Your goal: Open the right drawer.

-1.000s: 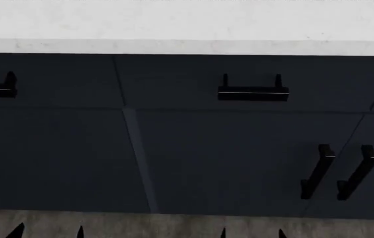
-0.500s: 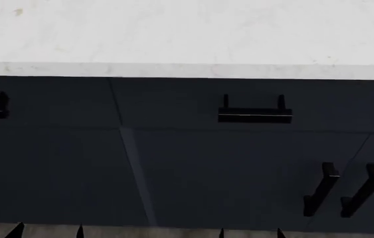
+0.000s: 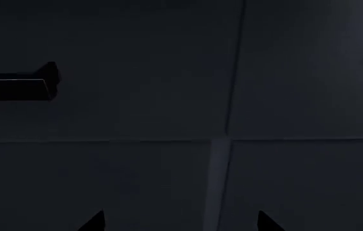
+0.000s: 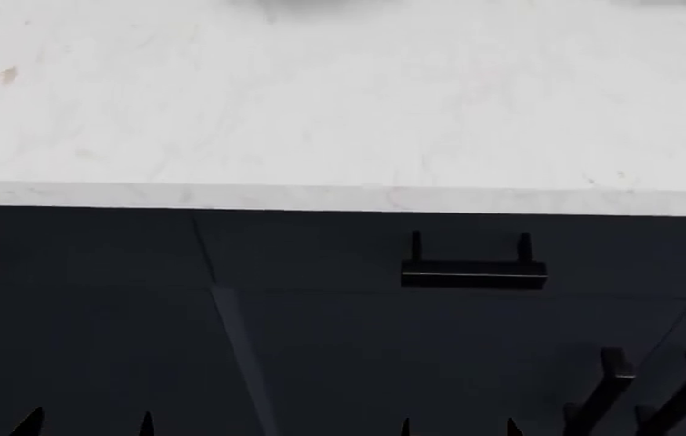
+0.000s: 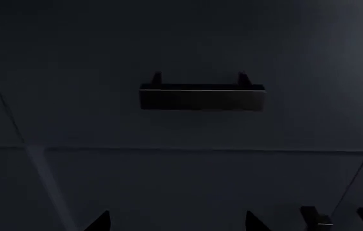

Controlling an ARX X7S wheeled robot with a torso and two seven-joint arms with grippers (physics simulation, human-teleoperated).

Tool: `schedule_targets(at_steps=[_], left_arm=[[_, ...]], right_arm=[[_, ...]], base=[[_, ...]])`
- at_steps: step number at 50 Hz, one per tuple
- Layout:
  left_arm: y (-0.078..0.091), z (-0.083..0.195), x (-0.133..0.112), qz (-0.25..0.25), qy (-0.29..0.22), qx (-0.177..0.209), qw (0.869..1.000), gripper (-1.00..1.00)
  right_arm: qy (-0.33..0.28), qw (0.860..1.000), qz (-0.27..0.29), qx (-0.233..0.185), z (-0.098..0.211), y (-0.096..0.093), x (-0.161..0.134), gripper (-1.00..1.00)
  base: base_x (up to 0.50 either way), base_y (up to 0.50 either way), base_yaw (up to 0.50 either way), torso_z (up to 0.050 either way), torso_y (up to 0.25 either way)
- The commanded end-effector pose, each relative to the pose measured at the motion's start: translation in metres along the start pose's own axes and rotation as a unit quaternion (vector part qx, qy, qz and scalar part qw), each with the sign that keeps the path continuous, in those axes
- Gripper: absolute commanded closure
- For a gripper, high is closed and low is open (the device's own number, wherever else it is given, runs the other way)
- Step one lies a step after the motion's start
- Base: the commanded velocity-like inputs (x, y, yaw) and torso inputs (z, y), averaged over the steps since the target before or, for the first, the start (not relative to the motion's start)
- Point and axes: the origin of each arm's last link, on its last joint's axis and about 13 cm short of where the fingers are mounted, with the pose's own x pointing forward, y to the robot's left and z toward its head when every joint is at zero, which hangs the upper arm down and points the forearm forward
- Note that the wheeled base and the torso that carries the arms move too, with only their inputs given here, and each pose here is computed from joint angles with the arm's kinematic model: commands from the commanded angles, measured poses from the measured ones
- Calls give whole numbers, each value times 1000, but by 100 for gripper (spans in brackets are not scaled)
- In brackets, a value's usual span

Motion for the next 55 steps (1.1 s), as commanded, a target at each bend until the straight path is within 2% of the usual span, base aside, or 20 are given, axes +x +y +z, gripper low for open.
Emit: schedule_targets(at_steps=[1, 14, 17, 20, 25, 29, 31, 33, 34, 38, 39, 42, 49, 53, 55], left_arm=[[0, 1, 0, 0, -1, -1, 1000, -100], [0, 0, 0, -1, 0, -3, 1000, -100], [0, -1, 0, -1, 0, -3, 1000, -100], [0, -1, 0, -1, 1, -4, 1000, -100], [0, -1, 0, -1, 2, -5, 1000, -100], [0, 1, -1, -1, 2, -6, 1000, -100], [0, 1, -2, 0, 3, -7, 1000, -100], [0, 2, -1, 0, 3, -7, 1000, -100], [0, 1, -1, 0, 3, -7, 1000, -100], [1, 0, -1, 0, 3, -8, 1000, -100], [1, 0, -1, 0, 3, -7, 1000, -100], [0, 1, -2, -7, 4, -9, 1000, -100], [0, 1, -3, -7, 5, -11, 1000, -100], [0, 0, -2, -6, 6, -10, 1000, -100], [0, 1, -2, -6, 6, -10, 1000, -100]], right_arm=[[-1, 1000, 1, 0, 0, 0, 0, -100], [0, 1000, -6, 2, -1, 1, 0, -100], [-1, 1000, -9, -18, 0, 1, 0, -100], [0, 1000, -18, -14, 0, 0, 0, -100], [11, 995, -46, -89, 4, 0, -1, -100], [17, 992, -60, -107, 7, -1, -1, -100], [26, 988, -68, -134, 5, -2, 0, -100], [33, 988, -71, -137, 4, -1, 0, -100], [31, 985, -70, -153, 4, -1, 0, -100], [38, 984, -67, -162, 4, -3, 2, -100], [38, 978, -62, -193, 4, -4, 2, -100], [39, 979, -64, -187, 6, -5, 2, -100], [37, 960, -48, -275, 9, -7, 2, -100], [32, 951, -45, -305, 15, -9, 3, -100], [36, 950, -44, -307, 18, -10, 4, -100]], base=[[207, 0, 0, 0, 0], [86, 0, 0, 0, 0], [0, 0, 0, 0, 0], [0, 0, 0, 0, 0], [0, 0, 0, 0, 0], [0, 0, 0, 0, 0], [0, 0, 0, 0, 0], [0, 0, 0, 0, 0], [0, 0, 0, 0, 0], [0, 0, 0, 0, 0], [0, 0, 0, 0, 0], [0, 0, 0, 0, 0], [0, 0, 0, 0, 0], [0, 0, 0, 0, 0], [0, 0, 0, 0, 0]])
